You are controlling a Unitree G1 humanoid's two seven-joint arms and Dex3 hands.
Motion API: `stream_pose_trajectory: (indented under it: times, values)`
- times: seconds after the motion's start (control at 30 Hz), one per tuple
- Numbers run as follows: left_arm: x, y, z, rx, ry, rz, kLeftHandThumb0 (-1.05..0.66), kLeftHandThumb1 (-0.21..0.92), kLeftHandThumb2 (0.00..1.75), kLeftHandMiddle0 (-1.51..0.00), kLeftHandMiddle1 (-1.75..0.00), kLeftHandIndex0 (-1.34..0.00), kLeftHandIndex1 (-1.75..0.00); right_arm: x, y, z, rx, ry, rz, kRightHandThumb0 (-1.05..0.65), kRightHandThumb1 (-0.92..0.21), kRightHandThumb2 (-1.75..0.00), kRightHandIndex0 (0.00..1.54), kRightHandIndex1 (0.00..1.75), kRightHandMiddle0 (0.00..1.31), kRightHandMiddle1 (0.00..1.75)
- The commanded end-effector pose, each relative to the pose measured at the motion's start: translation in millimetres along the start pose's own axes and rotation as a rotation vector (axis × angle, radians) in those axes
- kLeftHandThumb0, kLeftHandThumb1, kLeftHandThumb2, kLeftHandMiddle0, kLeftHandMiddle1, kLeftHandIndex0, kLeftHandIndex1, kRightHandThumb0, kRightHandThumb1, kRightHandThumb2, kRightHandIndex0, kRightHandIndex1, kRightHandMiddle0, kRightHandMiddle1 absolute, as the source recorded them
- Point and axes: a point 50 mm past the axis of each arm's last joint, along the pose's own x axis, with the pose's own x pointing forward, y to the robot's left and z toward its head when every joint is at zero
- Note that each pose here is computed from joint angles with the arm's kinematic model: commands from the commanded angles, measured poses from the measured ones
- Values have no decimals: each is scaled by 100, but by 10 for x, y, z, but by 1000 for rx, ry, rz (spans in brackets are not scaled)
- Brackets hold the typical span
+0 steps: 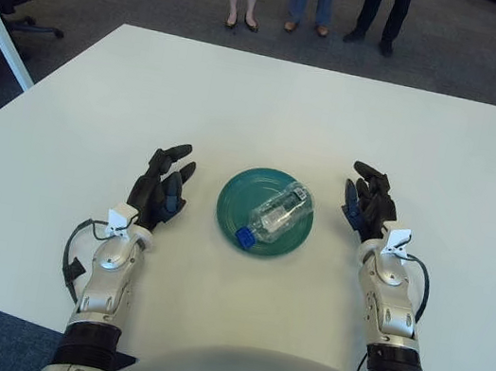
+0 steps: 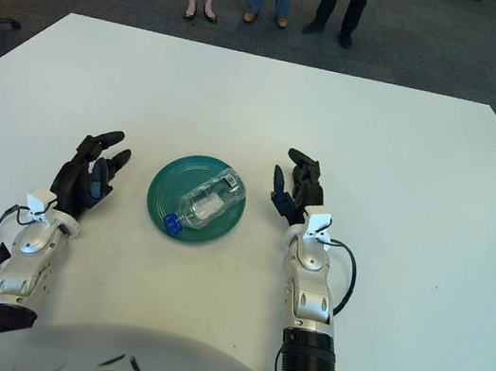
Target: Put the bottle into the plate.
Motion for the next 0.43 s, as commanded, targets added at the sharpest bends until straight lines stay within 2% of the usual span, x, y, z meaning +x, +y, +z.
stream_pose_trajectory:
  times: [0.0,0.4]
  values:
    - [-86,39,-126,9,54,27,-72,92,80,-50,0,-7,-87,-55,-42,-104,-9,57,-19,-57,-92,-50,49,17,3,84]
    - [-88,24,-126,33,12,13,-72,92,80,-48,0,-6,-87,-51,-56,-99,-12,46,-13,-60,-92,-51,47,14,3,84]
